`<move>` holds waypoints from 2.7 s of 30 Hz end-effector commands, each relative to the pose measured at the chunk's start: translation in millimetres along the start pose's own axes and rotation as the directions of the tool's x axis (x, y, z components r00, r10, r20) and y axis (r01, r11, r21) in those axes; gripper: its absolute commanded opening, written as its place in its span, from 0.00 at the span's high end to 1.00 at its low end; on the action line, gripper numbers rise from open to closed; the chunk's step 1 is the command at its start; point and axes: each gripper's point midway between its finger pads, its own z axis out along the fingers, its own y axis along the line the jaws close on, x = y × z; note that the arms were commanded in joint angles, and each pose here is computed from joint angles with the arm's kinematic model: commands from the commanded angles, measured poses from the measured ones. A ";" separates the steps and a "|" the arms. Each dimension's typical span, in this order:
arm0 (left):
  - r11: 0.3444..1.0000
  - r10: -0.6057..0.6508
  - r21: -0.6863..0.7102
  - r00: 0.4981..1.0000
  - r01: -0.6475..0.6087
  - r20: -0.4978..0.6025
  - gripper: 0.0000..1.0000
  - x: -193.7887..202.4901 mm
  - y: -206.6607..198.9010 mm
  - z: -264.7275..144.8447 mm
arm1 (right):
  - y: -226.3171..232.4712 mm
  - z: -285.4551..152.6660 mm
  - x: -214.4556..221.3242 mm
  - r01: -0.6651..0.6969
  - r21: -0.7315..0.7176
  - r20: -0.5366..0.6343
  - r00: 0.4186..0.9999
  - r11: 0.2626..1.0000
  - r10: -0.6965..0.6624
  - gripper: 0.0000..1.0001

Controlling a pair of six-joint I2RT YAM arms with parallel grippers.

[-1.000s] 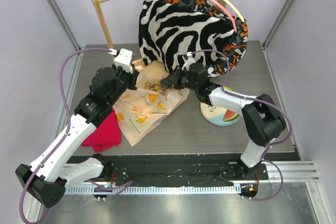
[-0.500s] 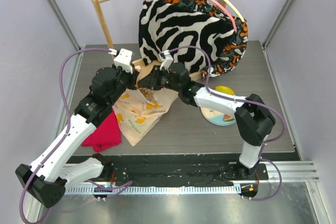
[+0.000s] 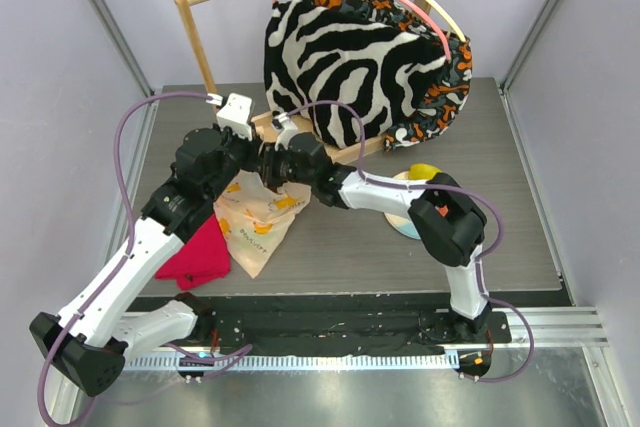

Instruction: Place the fruits into the plastic bag

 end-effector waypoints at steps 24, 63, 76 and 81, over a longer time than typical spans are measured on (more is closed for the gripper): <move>1.000 -0.016 -0.007 0.996 0.017 0.087 1.00 -22.7 2.0 -4.5 | 2.0 -143.9 -90.2 0.184 0.287 0.235 0.938 0.940 -0.256 0.17; 0.945 -0.033 -0.317 0.986 0.084 0.161 1.00 -105.2 76.4 -34.0 | 29.8 -229.8 -181.1 0.249 0.525 0.298 0.842 0.814 -0.450 0.99; 0.949 -0.105 -0.287 0.990 0.129 0.098 1.00 -72.2 87.9 -29.6 | 23.7 -253.7 -147.1 0.267 0.491 0.290 0.848 0.829 -0.444 0.99; 0.985 -0.095 -0.142 0.995 0.099 0.033 1.00 -44.9 62.8 -12.2 | 8.9 -254.5 -129.3 0.257 0.507 0.249 0.870 0.823 -0.425 0.99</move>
